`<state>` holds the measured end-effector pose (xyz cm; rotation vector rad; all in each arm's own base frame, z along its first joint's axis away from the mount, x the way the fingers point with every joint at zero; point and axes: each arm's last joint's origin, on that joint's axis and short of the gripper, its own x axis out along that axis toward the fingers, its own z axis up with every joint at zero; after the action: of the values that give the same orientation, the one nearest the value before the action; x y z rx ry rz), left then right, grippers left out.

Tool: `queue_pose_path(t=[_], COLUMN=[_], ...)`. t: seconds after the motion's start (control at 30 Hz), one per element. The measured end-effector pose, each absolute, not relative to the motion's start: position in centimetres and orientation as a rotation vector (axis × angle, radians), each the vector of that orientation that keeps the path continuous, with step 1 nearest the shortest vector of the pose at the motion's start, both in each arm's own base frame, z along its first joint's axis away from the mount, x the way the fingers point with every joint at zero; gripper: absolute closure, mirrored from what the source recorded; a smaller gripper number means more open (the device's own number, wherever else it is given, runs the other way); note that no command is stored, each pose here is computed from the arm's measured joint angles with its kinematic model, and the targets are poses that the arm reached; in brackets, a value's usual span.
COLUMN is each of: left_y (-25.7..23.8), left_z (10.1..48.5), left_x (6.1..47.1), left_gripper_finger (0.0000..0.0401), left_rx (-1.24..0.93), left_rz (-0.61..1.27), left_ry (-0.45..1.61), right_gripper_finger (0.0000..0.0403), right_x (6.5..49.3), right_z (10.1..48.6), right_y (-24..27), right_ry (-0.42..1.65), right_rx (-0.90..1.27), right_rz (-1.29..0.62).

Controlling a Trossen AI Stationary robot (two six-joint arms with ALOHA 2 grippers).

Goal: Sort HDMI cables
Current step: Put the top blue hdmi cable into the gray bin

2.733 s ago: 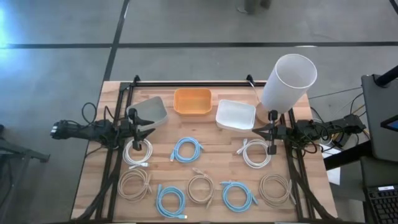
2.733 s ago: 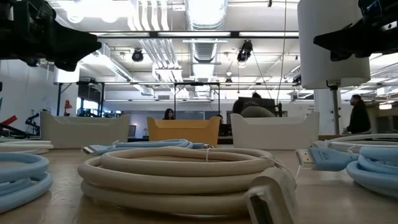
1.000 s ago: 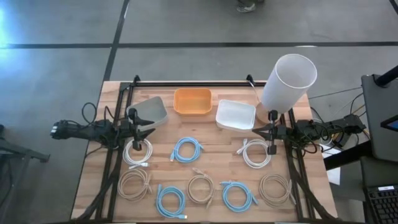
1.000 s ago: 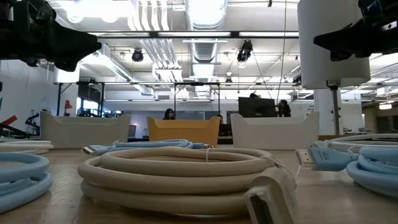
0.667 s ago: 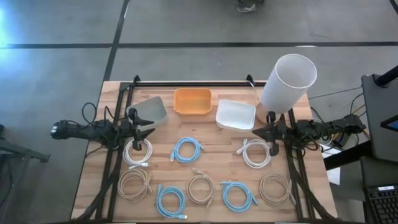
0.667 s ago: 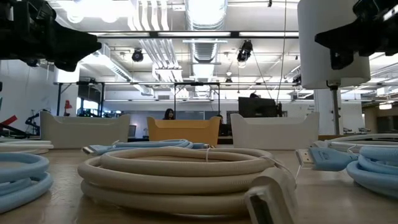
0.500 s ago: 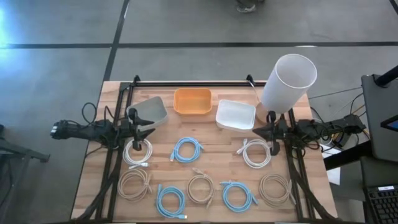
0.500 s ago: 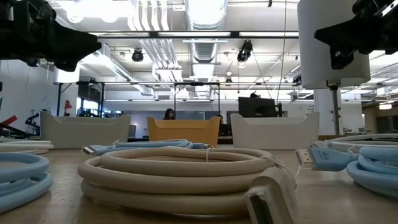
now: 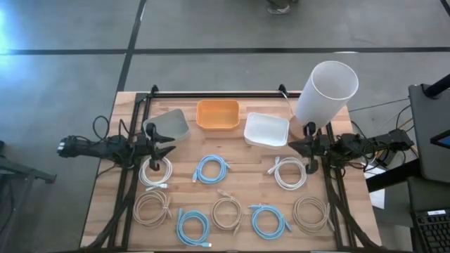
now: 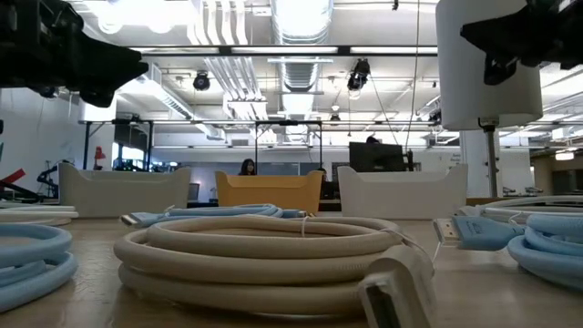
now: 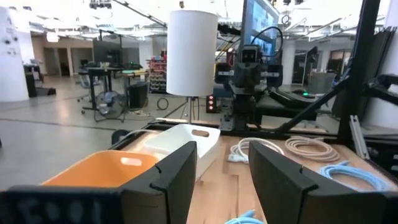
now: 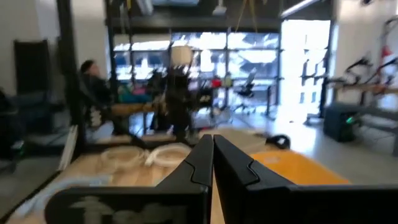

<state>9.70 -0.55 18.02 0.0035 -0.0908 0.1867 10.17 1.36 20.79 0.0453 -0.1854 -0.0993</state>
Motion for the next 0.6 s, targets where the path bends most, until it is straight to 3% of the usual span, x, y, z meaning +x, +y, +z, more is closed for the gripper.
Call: queue_pose_path(t=[0.6], left_y=[-0.5], left_z=[20.0], left_x=[9.5], left_gripper_finger=[0.0229], left_rx=[-0.019], left_rz=[0.188], left_ry=[-0.168], right_gripper_finger=[0.0394], right_x=[12.3], right_z=[22.0], right_y=[1.3], right_ry=[-0.290], right_rx=[-0.138], right_rz=[-0.259])
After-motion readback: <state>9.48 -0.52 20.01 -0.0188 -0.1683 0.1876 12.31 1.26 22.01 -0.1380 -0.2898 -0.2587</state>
